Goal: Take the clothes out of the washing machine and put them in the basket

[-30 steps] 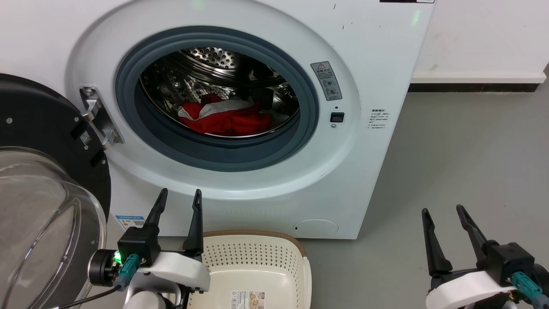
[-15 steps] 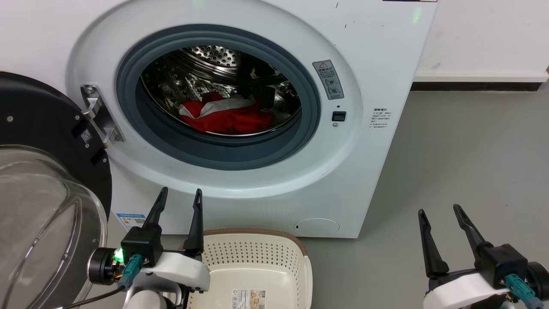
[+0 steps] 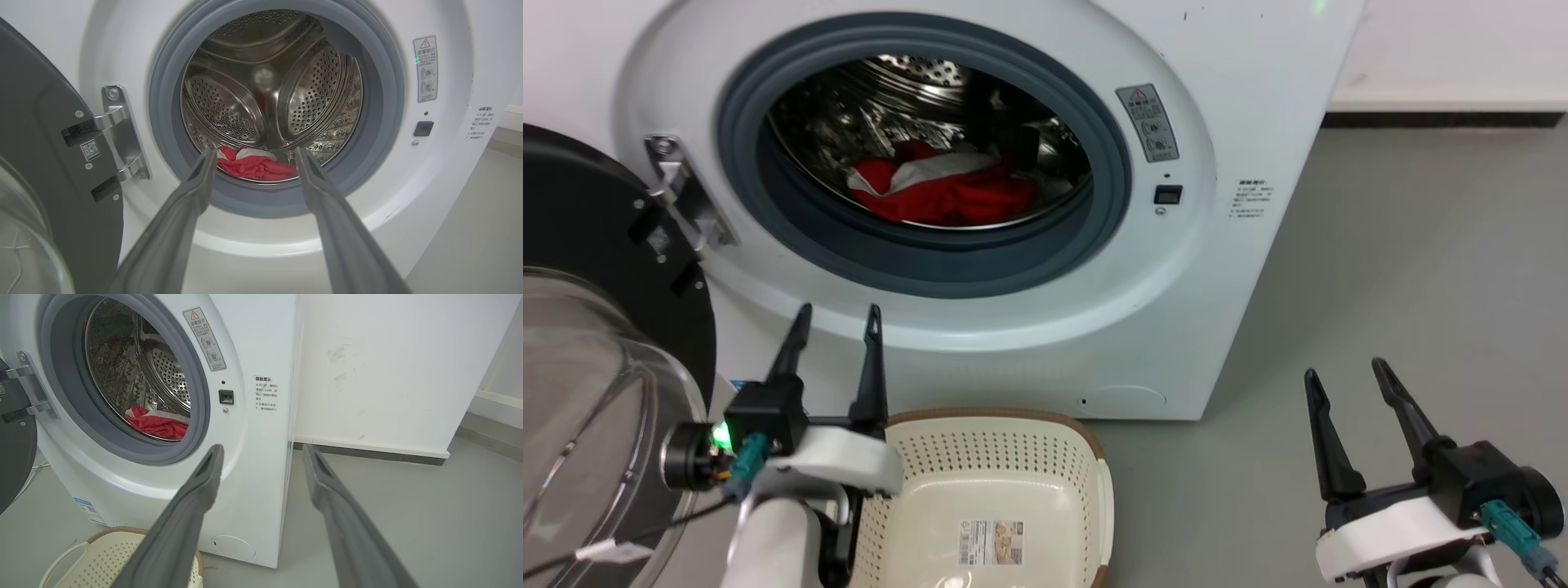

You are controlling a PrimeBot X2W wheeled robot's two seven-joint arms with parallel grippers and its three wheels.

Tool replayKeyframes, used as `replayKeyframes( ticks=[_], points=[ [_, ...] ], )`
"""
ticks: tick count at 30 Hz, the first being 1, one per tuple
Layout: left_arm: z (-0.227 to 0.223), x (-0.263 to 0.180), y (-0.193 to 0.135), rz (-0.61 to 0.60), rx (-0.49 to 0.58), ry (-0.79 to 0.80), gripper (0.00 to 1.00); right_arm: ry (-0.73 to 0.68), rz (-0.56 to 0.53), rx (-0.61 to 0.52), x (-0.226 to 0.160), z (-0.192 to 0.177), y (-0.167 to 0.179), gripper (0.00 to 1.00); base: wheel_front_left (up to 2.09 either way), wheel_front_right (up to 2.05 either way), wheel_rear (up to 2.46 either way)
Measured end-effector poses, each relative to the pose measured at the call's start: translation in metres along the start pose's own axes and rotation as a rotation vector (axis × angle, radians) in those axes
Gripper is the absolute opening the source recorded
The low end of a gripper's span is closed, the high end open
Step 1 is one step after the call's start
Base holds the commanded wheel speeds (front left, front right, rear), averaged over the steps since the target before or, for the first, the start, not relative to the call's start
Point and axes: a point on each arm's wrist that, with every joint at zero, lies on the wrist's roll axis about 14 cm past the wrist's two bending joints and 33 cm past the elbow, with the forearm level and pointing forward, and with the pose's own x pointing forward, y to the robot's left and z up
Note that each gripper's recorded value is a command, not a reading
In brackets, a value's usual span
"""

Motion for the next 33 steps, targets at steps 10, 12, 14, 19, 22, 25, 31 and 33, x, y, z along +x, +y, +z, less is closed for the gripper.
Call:
replayKeyframes(
  ticks=[10, 12, 14, 19, 22, 25, 31, 33],
  points=[
    [-0.01, 0.073, 0.006, -0.042, 0.114, 0.003, 1.0, 0.008, -0.011, 0.049, 0.021, -0.014, -0.005, 1.0, 0.0, 0.0, 0.0],
    [-0.016, 0.09, 0.006, -0.056, 0.144, 0.014, 1.0, 0.017, -0.021, 0.057, 0.023, -0.02, -0.008, 1.0, 0.0, 0.0, 0.0],
    [-0.023, 0.107, 0.006, -0.073, 0.174, 0.028, 1.0, 0.03, -0.033, 0.062, 0.024, -0.026, -0.013, 1.0, 0.0, 0.0, 0.0],
    [-0.04, 0.15, 0.004, -0.115, 0.251, 0.066, 1.0, 0.067, -0.066, 0.086, 0.026, -0.041, -0.023, 1.0, 0.0, 0.0, 0.0],
    [-0.057, 0.171, 0.0, -0.138, 0.282, 0.114, 1.0, 0.099, -0.089, 0.1, 0.024, -0.053, -0.029, 1.0, 0.0, 0.0, 0.0],
    [-0.072, 0.193, 0.01, -0.138, 0.316, 0.161, 1.0, 0.101, -0.102, 0.107, 0.028, -0.055, -0.035, 1.0, 0.0, 0.0, 0.0],
    [-0.106, 0.231, 0.012, -0.161, 0.375, 0.267, 1.0, 0.116, -0.137, 0.118, 0.032, -0.063, -0.047, 1.0, 0.0, 0.0, 0.0],
    [-0.117, 0.242, 0.014, -0.164, 0.401, 0.307, 1.0, 0.126, -0.147, 0.12, 0.032, -0.066, -0.051, 1.0, 0.0, 0.0, 0.0]
  ],
)
